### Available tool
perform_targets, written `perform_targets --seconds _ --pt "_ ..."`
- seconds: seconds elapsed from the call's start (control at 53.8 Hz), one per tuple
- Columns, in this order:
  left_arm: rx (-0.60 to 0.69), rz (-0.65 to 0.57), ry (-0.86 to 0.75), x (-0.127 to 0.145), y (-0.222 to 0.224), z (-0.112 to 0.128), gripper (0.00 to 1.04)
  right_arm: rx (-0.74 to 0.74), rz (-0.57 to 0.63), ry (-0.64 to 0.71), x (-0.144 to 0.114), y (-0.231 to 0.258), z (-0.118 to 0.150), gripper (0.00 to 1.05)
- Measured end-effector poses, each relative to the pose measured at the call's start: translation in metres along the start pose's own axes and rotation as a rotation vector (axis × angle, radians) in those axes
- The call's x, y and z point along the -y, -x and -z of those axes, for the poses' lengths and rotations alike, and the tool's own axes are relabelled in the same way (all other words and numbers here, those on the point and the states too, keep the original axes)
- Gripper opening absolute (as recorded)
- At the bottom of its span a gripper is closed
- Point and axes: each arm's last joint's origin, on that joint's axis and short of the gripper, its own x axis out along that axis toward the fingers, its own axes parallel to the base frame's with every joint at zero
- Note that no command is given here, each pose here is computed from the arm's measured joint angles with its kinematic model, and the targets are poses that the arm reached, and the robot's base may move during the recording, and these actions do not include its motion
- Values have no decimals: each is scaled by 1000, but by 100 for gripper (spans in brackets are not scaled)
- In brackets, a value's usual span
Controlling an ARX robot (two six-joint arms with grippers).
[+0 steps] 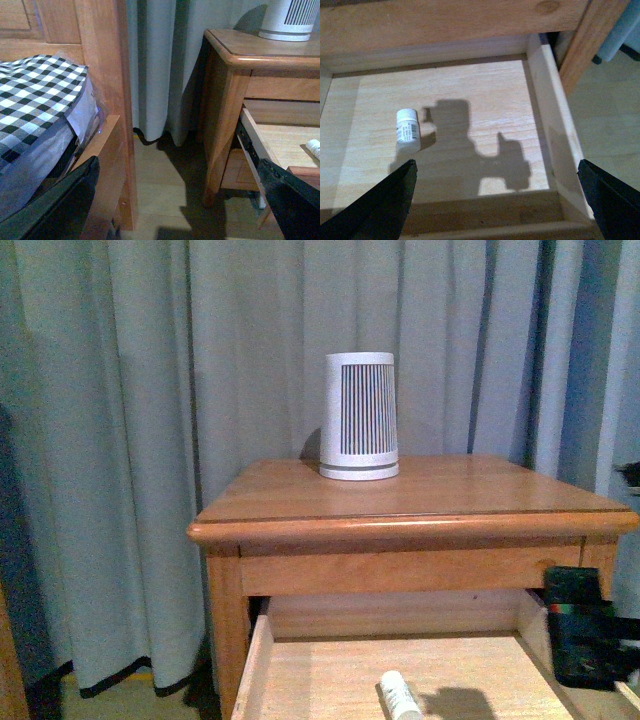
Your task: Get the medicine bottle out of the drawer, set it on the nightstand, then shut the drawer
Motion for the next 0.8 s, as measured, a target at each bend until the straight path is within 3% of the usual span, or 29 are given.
perform_targets --seconds 0.186,0.446,0.799 --pt "0 0 0 0 0 0 98 -103 -38 -4 -28 -41 -6 98" --pt "0 0 0 0 0 0 98 -200 -19 41 -63 -91 6 98" --pt "0 0 0 0 0 0 98 -251 -7 68 -79 -128 22 98"
